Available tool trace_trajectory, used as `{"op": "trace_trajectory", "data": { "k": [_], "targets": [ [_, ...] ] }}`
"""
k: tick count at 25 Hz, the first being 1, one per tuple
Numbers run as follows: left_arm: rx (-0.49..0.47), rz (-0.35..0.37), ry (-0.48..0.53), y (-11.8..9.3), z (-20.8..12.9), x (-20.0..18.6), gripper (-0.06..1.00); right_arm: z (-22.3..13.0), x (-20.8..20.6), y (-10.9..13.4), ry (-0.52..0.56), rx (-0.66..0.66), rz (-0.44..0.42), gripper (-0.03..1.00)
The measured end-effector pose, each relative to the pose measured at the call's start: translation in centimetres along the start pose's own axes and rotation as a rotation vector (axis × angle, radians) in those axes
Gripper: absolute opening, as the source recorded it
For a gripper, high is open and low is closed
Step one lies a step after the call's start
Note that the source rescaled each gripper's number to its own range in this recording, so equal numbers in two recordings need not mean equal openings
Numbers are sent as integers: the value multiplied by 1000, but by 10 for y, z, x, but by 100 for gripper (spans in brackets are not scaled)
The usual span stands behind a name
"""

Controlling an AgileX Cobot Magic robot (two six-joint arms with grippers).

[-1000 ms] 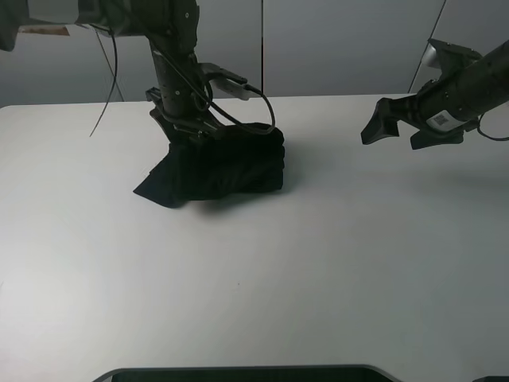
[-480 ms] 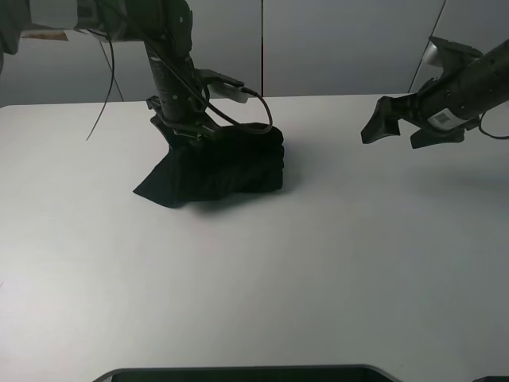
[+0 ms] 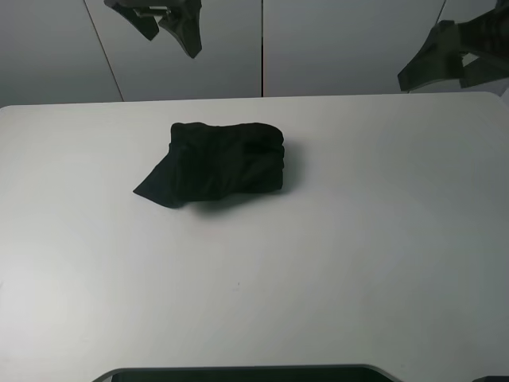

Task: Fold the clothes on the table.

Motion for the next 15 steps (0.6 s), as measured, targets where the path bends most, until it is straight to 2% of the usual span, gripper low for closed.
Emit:
{"op": "trace_trajectory", "data": {
  "k": [3, 5, 9, 13, 15],
  "targets": [
    [-13, 21, -82, 1, 4, -43, 100, -6, -42, 7, -48, -26, -64, 100],
    [-24, 26, -92, 0, -7, -60, 100, -18, -67, 14, -85, -42, -102, 100],
    [-66, 32, -46, -5, -58, -80, 100, -57, -106, 30, -141, -72, -156, 100],
    [-126, 42, -122, -11, -106, -109, 100, -92, -137, 38, -208, -58, -231, 100],
    [-148, 41, -130, -15, -137, -116, 100, -111, -138, 43, -205, -41, -227, 100]
  ]
}}
Point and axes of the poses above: a point on each arm's last joint axis where the gripper is mounted, x pointing out along that axis toward the gripper, y along the wrist's bending axis when the last joint is at zero, z = x × y, the point moved 10 cm from there along x, pointing out along that axis toward the gripper, and after that the axes turned 3 degrees about -x, right-handed, at the moved point
